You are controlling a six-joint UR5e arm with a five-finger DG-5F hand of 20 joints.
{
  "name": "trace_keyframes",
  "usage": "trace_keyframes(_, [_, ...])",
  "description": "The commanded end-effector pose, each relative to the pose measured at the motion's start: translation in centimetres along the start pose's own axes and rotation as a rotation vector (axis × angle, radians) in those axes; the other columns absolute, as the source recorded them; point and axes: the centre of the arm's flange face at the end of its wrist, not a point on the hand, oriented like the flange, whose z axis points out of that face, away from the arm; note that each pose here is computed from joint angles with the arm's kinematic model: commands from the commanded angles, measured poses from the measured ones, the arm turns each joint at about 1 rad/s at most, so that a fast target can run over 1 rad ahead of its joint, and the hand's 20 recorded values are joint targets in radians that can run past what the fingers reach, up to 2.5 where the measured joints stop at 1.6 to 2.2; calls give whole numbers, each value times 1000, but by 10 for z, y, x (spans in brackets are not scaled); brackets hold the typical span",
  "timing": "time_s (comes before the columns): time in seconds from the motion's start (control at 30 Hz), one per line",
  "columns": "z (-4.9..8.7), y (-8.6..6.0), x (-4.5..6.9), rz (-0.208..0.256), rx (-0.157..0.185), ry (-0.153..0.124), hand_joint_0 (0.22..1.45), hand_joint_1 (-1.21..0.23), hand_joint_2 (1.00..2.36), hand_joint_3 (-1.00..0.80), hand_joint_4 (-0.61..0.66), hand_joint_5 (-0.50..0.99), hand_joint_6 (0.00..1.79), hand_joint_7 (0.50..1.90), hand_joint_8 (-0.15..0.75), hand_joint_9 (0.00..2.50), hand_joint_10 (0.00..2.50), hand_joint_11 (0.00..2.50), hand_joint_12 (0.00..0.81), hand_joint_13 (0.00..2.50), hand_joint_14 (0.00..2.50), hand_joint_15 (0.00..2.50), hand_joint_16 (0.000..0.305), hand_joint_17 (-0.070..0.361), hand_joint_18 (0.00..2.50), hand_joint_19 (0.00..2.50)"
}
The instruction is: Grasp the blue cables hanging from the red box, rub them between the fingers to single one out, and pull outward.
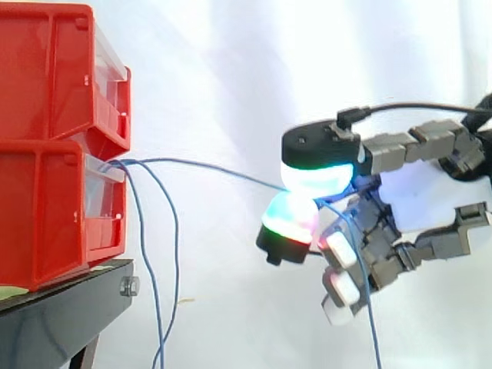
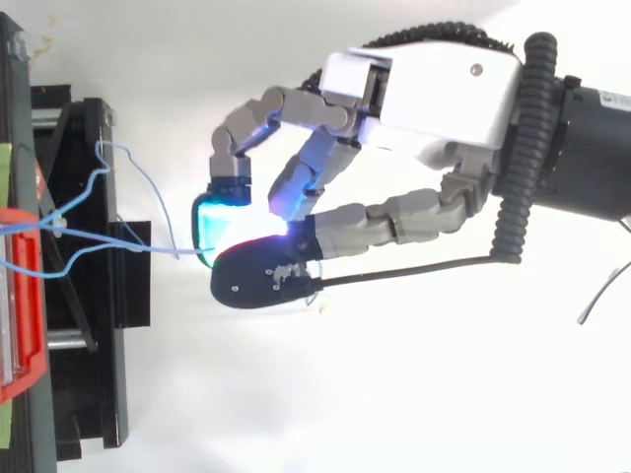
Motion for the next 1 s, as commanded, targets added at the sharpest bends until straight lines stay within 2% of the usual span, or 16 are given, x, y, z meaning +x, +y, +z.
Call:
trace_keyframes(0.0, [-2, -19, 6, 0, 5, 8, 614, -839, 1011, 129, -34, -85, 905, 1176, 321, 1230, 19, 560, 367, 1004, 25, 589, 54, 121, 793, 448])
trace_keyframes(0.13, [-1, -32, 12, 10, -30, 8, 614, -838, 1010, 126, -33, -85, 905, 1177, 323, 1230, 18, 556, 366, 1004, 25, 590, 54, 120, 793, 447])
trace_keyframes(0.17, [0, -37, 14, 18, -52, 7, 614, -839, 1010, 127, -32, -85, 905, 1180, 323, 1229, 18, 557, 367, 1003, 25, 598, 53, 120, 793, 447])
trace_keyframes(0.2, [0, -37, 14, 18, -52, 7, 614, -839, 1010, 127, -32, -85, 905, 1180, 323, 1229, 18, 557, 367, 1003, 25, 598, 53, 120, 793, 447])
trace_keyframes(0.23, [3, -43, 17, 34, -104, 2, 614, -838, 1011, 126, -32, -86, 905, 1176, 322, 1229, 18, 559, 366, 1004, 25, 598, 54, 121, 792, 447])
trace_keyframes(0.27, [4, -44, 19, 44, -127, 1, 614, -838, 1010, 126, -31, -85, 905, 1178, 323, 1229, 20, 554, 368, 1003, 26, 601, 54, 121, 792, 447])
trace_keyframes(0.33, [5, -46, 19, 47, -140, -1, 614, -837, 1010, 128, -32, -85, 905, 1175, 323, 1231, 18, 558, 365, 1005, 25, 599, 54, 121, 793, 447])
trace_keyframes(0.97, [4, -47, 20, 43, -133, -3, 611, -830, 1010, 121, -24, -86, 906, 1156, 321, 1235, 18, 556, 367, 1009, 26, 602, 54, 121, 788, 445])
